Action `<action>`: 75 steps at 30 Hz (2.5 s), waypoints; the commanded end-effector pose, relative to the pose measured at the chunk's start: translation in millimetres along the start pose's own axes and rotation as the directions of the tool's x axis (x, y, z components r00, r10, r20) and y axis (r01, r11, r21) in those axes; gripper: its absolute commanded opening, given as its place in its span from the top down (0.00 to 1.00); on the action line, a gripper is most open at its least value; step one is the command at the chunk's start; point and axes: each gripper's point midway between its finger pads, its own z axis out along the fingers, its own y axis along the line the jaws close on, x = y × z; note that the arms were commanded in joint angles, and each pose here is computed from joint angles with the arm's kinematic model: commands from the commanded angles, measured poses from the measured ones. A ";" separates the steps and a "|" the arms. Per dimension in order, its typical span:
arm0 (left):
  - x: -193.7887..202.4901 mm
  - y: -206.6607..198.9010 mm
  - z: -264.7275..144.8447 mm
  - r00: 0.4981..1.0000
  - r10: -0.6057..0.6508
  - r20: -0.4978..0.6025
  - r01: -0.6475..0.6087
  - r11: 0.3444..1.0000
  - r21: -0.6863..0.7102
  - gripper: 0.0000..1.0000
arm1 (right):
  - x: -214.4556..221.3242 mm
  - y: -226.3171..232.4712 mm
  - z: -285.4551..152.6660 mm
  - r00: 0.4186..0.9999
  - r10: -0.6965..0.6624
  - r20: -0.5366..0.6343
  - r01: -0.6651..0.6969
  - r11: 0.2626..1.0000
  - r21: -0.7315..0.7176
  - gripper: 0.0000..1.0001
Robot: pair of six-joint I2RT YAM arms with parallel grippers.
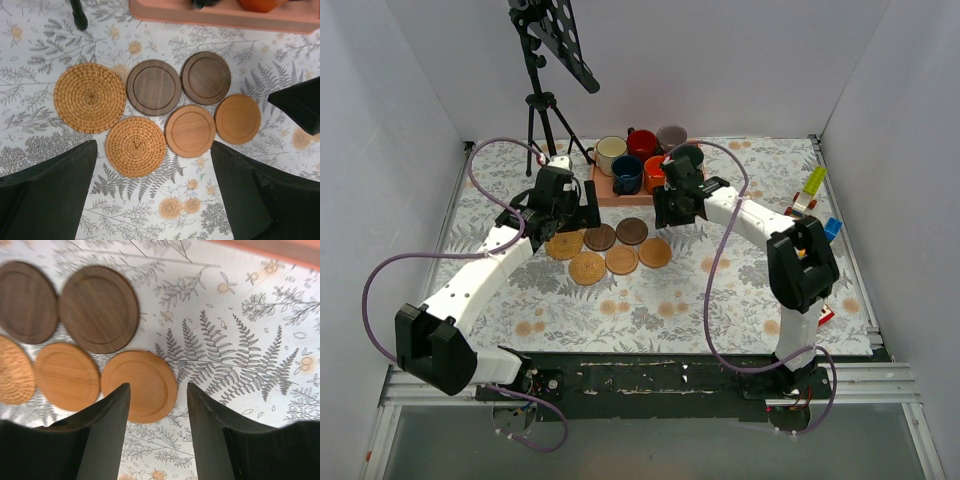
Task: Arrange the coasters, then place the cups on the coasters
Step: Move the coaster to the center of the board, then pick up the cup from the tray.
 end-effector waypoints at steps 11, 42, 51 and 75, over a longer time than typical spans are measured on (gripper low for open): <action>-90.5 -56.0 16.3 0.991 -0.096 0.094 0.088 0.992 0.089 0.03 | -113.0 -26.5 -139.5 0.892 -0.028 0.451 -0.010 0.997 0.082 0.44; -120.7 -63.7 187.5 0.961 -0.273 0.050 0.275 0.961 -0.036 0.41 | -144.8 -67.7 -205.5 0.833 -0.130 0.537 0.030 0.981 0.192 0.51; -102.1 -56.8 206.7 0.966 -0.259 0.016 0.259 0.963 -0.077 0.51 | -142.6 -90.6 -215.4 0.826 -0.135 0.547 0.008 0.974 0.228 0.51; -110.4 -59.9 205.2 0.978 -0.205 0.030 0.206 0.977 -0.052 1.00 | -135.9 -103.4 -218.3 0.823 -0.123 0.554 -0.014 0.972 0.235 0.52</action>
